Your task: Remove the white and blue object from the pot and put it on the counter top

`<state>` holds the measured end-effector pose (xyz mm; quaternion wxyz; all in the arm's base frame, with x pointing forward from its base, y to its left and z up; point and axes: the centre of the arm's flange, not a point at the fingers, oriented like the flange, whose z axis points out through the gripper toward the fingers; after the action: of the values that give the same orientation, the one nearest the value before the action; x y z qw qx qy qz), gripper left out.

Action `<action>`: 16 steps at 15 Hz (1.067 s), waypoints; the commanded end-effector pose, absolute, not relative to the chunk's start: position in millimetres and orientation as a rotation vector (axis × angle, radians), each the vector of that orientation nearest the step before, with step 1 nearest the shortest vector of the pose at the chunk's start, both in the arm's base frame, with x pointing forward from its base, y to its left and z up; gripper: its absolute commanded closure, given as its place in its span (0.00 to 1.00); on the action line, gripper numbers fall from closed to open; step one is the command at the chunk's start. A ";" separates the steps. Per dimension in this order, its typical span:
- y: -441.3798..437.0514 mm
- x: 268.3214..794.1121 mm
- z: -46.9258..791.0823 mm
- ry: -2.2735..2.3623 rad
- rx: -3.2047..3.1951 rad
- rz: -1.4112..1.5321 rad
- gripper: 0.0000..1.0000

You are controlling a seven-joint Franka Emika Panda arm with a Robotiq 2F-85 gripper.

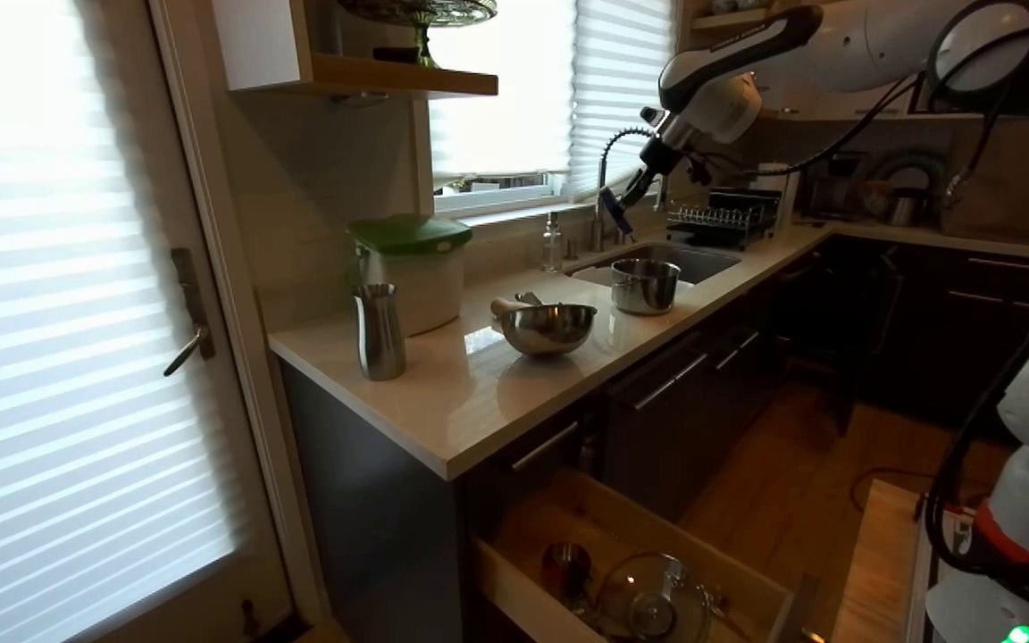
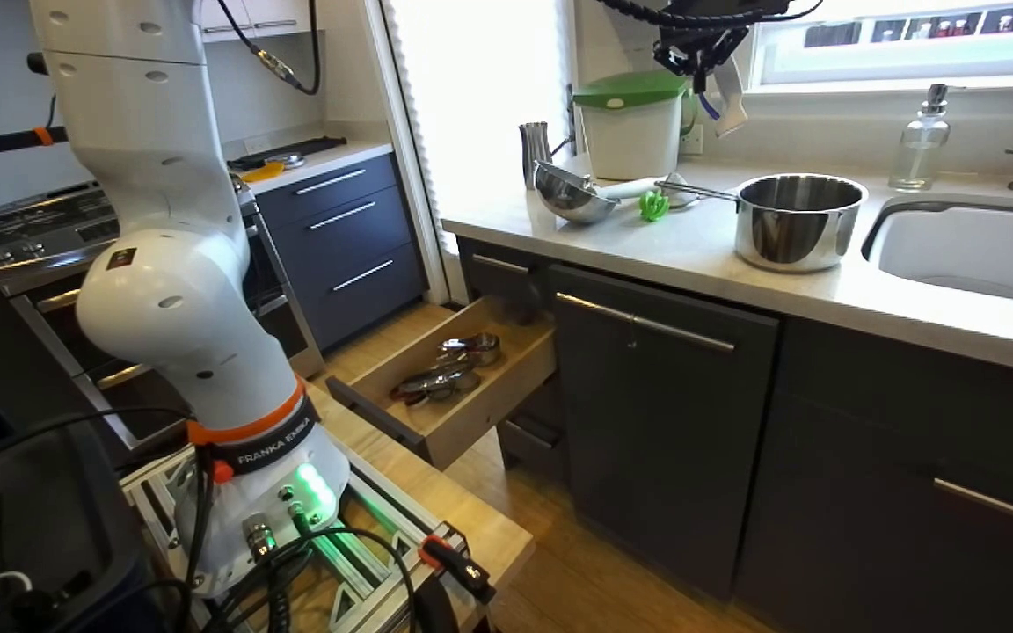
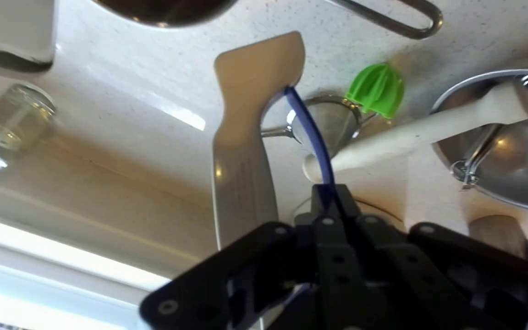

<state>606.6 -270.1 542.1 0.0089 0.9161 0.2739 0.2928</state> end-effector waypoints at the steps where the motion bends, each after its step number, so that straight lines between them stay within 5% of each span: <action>1: -264.7 603.3 542.1 0.909 2.843 0.924 0.96; 8: -196.2 664.2 530.9 1.096 2.920 1.260 0.99; 16: -180.3 733.4 483.9 0.875 3.097 0.916 0.99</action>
<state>696.0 -168.1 496.5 -0.1070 0.8977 0.2848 0.3187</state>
